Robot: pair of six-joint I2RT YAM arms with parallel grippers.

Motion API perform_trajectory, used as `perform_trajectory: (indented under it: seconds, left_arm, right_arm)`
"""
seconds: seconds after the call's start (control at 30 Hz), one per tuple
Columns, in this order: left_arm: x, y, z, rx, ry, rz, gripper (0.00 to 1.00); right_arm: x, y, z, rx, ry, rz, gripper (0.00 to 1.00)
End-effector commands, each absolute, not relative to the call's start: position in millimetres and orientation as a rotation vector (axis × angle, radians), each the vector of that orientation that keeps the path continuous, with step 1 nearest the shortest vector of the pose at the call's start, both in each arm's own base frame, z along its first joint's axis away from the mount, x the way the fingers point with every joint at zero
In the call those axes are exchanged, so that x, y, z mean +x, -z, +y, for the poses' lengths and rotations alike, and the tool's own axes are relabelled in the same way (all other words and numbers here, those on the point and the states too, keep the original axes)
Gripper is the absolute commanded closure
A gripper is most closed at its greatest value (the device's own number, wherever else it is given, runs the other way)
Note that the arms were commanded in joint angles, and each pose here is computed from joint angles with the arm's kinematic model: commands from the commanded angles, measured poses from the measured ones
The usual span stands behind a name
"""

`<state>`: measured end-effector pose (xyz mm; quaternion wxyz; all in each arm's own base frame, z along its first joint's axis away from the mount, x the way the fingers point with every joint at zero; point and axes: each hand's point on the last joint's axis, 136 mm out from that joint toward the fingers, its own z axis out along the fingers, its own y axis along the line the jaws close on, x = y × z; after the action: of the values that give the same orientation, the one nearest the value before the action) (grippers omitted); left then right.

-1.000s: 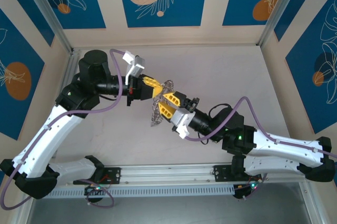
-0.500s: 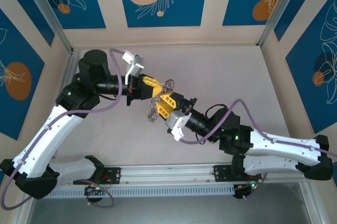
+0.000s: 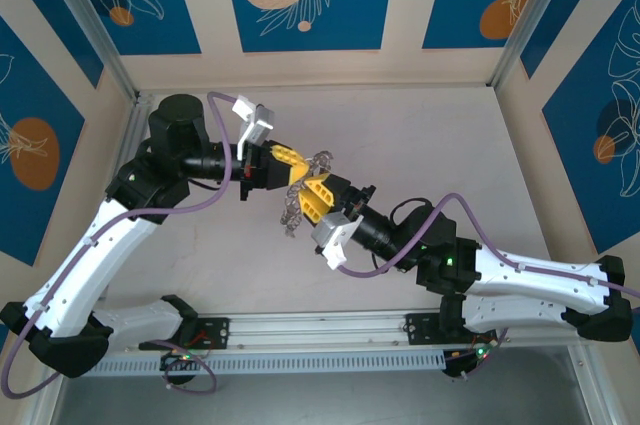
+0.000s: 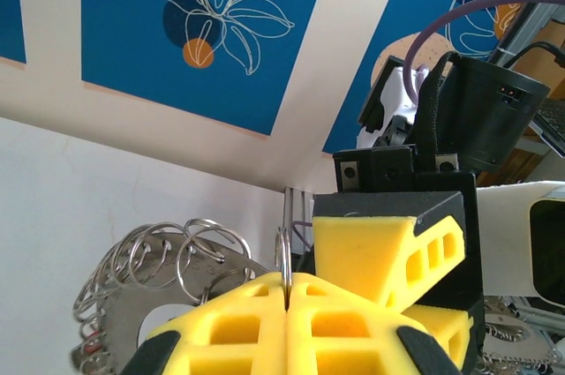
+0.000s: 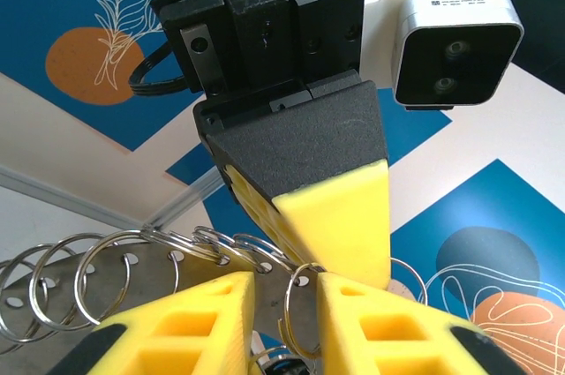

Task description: Put the keys on the keyring

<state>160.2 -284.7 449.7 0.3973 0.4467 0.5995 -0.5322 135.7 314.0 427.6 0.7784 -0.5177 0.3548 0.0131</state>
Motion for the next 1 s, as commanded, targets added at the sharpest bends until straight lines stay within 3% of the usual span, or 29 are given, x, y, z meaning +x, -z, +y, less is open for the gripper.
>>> perform_trajectory:
  seconds: [0.0, 0.73, 0.97]
  left_arm:
    - [156, -465, -283, 1.153, 1.361, 1.435, 1.0]
    - [157, -463, -282, 1.152, 1.359, 1.441, 1.0]
    - [154, -459, -279, 1.152, 1.355, 1.447, 1.0]
  right_arm:
    - [138, -450, 302, -1.051, 0.001, 0.761, 0.79]
    - [136, -464, 294, -1.017, -0.011, 0.745, 1.0]
    - [139, -461, 285, -1.055, -0.142, 0.822, 1.0]
